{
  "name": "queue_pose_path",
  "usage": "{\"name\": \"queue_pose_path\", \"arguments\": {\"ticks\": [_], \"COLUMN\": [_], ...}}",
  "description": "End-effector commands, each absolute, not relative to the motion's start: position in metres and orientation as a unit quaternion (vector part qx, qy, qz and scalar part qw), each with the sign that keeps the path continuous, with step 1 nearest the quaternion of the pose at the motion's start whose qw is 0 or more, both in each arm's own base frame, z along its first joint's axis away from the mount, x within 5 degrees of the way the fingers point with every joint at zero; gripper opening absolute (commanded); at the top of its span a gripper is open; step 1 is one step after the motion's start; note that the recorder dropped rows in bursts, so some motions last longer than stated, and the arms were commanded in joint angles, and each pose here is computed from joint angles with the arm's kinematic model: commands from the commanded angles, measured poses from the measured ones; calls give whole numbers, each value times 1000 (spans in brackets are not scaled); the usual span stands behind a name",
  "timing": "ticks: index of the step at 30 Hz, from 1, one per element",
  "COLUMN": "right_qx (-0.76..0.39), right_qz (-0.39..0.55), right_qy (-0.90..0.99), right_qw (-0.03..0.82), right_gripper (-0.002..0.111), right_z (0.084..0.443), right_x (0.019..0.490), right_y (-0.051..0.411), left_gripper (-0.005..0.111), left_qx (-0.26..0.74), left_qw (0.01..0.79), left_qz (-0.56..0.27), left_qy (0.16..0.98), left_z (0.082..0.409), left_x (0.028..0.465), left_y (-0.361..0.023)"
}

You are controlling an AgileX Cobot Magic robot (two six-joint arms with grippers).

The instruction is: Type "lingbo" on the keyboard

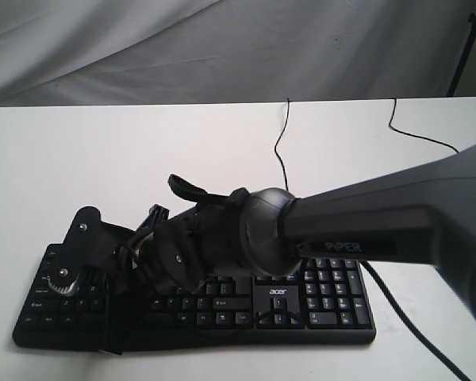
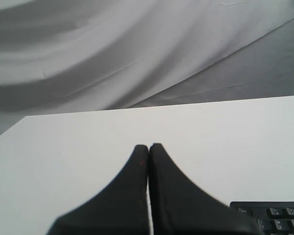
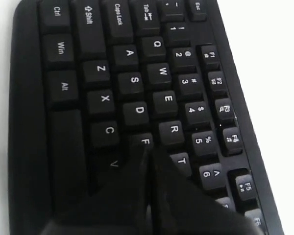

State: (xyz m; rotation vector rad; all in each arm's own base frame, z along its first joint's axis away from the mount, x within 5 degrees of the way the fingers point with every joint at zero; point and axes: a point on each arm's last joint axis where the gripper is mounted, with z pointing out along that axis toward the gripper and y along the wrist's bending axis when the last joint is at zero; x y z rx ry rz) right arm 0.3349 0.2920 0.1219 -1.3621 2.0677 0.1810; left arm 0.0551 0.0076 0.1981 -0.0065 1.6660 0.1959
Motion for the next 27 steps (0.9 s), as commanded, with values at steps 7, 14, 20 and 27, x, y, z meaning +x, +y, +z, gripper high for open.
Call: {"name": "queue_pose_path", "arguments": {"ticks": [7,14,20,27], "right_qx": [-519,-515,-517,-518], "right_qz": [63,62,63,62], "right_qy": [779,782,782,784], "right_qw": [346,345,343,338], "right_gripper": [0,0,0,0], "right_z": [126,126,126,122], "right_x": [339,342,341,340], "right_y": [294,290,291,291], "left_gripper": [1,1,1,1], "left_qx": [-3,-3,-3,-3], "left_qw": [667,667,667,667], "left_qz": [84,84,84,84], "left_qy": [740,740,740,740], "left_z": [197,197,197,197], "left_x": [56,56,56,56], "left_y": [7,7,7,7]}}
